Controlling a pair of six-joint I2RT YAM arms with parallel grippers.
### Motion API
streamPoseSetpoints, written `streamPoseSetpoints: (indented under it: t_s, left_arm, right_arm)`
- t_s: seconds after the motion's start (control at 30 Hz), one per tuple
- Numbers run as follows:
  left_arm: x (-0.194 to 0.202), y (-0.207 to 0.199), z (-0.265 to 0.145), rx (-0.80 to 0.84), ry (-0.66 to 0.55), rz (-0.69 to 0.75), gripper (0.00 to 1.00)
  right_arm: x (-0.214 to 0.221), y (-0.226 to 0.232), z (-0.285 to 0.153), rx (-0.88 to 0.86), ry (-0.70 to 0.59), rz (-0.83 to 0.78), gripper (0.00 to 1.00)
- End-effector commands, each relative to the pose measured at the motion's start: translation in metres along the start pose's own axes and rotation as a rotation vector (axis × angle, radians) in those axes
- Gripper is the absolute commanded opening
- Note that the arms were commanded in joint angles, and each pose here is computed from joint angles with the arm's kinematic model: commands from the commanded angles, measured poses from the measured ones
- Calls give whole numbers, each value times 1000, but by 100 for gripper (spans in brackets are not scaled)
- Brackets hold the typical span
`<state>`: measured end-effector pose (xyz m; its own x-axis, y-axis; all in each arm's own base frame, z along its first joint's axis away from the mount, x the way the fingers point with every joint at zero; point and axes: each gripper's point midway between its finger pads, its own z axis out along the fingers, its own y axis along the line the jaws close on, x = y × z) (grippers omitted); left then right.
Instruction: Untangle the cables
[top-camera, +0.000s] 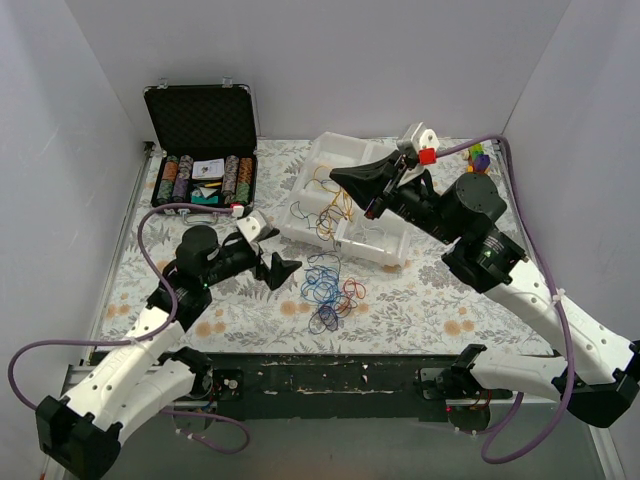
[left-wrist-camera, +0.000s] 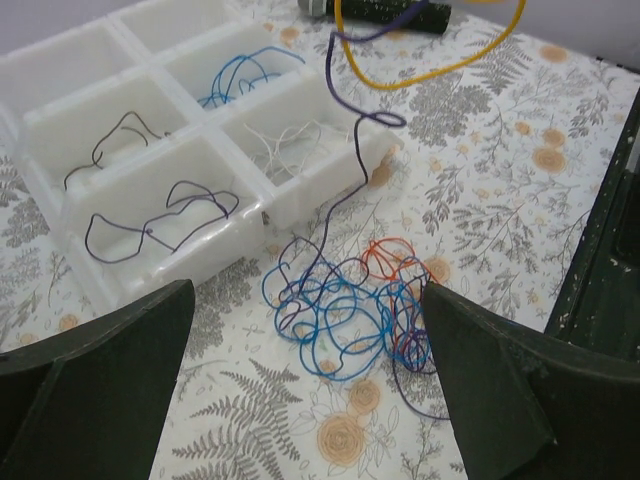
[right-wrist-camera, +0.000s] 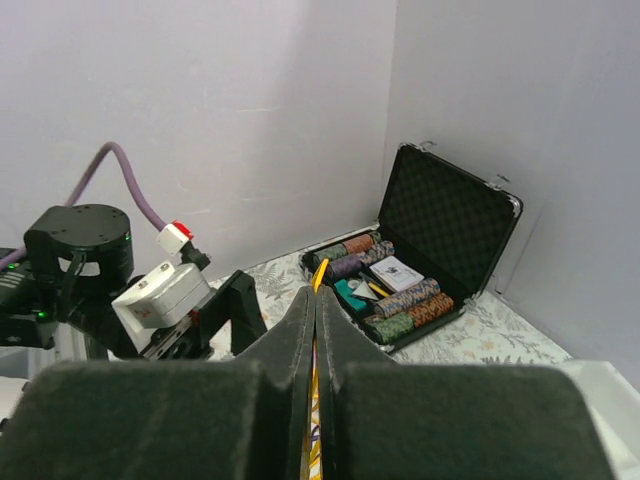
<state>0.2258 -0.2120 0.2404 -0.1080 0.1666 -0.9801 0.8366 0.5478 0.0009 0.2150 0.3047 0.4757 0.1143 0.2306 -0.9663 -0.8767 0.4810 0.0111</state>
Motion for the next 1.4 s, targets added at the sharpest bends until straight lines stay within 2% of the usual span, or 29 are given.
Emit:
streamPoseSetpoints:
  t_s: [0.0, 0.17, 0.33, 0.6, 0.67, 0.83, 0.87, 0.9, 0.93, 0.97, 1.17, 1.37]
  left_arm:
    - [-34, -13, 12, 95, -171, -16, 98]
    - [-34, -24, 35, 214, -198, -141, 98]
    - [-35, -28, 53, 285, -236, -134, 98]
    - [-51, -32, 75, 346, -249, -163, 87]
    - [-51, -36, 78, 367, -239, -158, 80]
    - [-47, -36, 88, 368, -226, -138, 49]
    - [-44, -35, 90, 364, -219, -136, 38]
    - [-43, -33, 93, 352, -218, -128, 20]
    - [-39, -28, 96, 325, -212, -127, 6]
    - [-37, -23, 99, 295, -208, -126, 0]
    - [15, -10, 90, 207, -69, -46, 0]
    - [75, -11, 62, 189, 60, -76, 0]
  right_arm:
    - [-54, 19, -6, -75, -138, 29, 1]
    - [-68, 28, -7, -123, -162, 57, 1]
    - [-74, 32, -9, -136, -173, 66, 1]
    - [-73, 36, -7, -164, -179, 90, 1]
    - [-73, 36, -5, -164, -180, 89, 1]
    - [-71, 38, 0, -179, -171, 97, 1]
    - [-72, 37, 1, -176, -173, 94, 1]
    - [-74, 35, 1, -164, -177, 90, 1]
    - [-77, 33, 0, -153, -183, 82, 1]
    - [-80, 31, 1, -140, -185, 71, 1]
    - [-126, -3, -17, 68, -227, -87, 1]
    - [-169, -45, -51, 333, -267, -248, 1]
